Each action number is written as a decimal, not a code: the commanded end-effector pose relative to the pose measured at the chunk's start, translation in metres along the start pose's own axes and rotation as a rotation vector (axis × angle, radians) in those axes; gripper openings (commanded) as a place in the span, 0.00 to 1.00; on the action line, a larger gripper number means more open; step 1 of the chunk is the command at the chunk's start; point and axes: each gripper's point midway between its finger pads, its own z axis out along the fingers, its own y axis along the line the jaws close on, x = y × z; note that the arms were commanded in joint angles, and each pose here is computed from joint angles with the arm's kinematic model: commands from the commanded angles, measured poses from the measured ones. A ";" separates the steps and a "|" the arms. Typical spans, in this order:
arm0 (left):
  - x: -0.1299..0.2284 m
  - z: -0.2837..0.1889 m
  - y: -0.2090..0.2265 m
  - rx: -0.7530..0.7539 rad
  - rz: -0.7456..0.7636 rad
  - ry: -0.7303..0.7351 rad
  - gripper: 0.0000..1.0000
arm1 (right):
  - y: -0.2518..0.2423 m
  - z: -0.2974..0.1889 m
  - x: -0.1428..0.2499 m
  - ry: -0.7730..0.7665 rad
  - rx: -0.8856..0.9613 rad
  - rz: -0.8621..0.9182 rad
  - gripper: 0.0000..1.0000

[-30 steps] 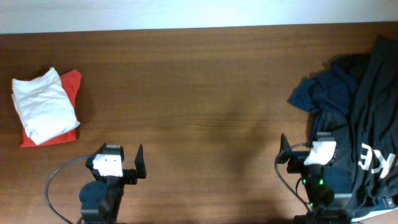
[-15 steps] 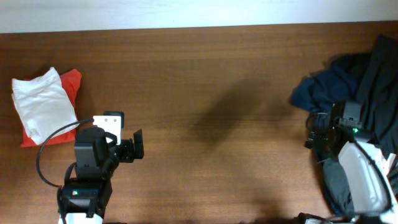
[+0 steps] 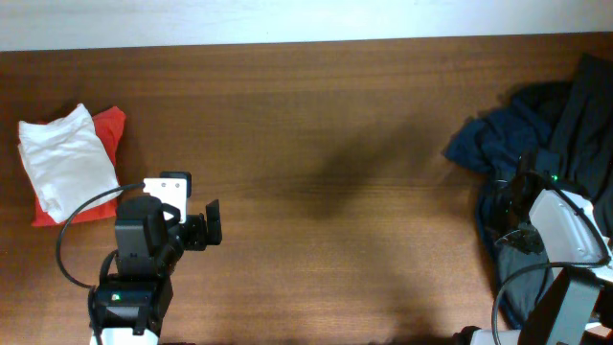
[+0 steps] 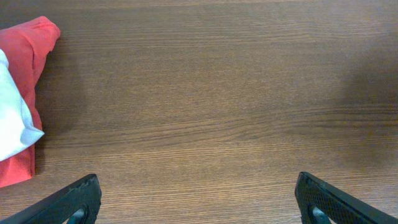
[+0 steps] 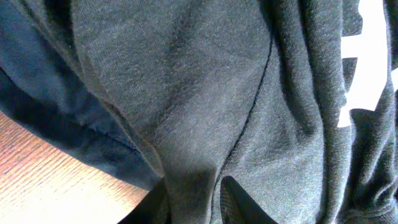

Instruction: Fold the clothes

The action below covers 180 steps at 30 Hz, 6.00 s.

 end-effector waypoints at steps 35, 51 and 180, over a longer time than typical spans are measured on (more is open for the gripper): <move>-0.012 -0.004 0.000 0.001 0.019 -0.033 0.99 | 0.252 -0.367 0.043 -0.747 -1.056 -1.001 0.04; -0.009 0.005 -0.007 0.045 0.017 -0.007 0.99 | 0.371 -0.349 0.185 -0.359 -1.169 -1.362 0.04; 0.007 0.039 0.074 -0.113 -0.811 0.366 0.01 | 0.099 -0.026 -0.159 -0.070 -0.651 -0.067 0.43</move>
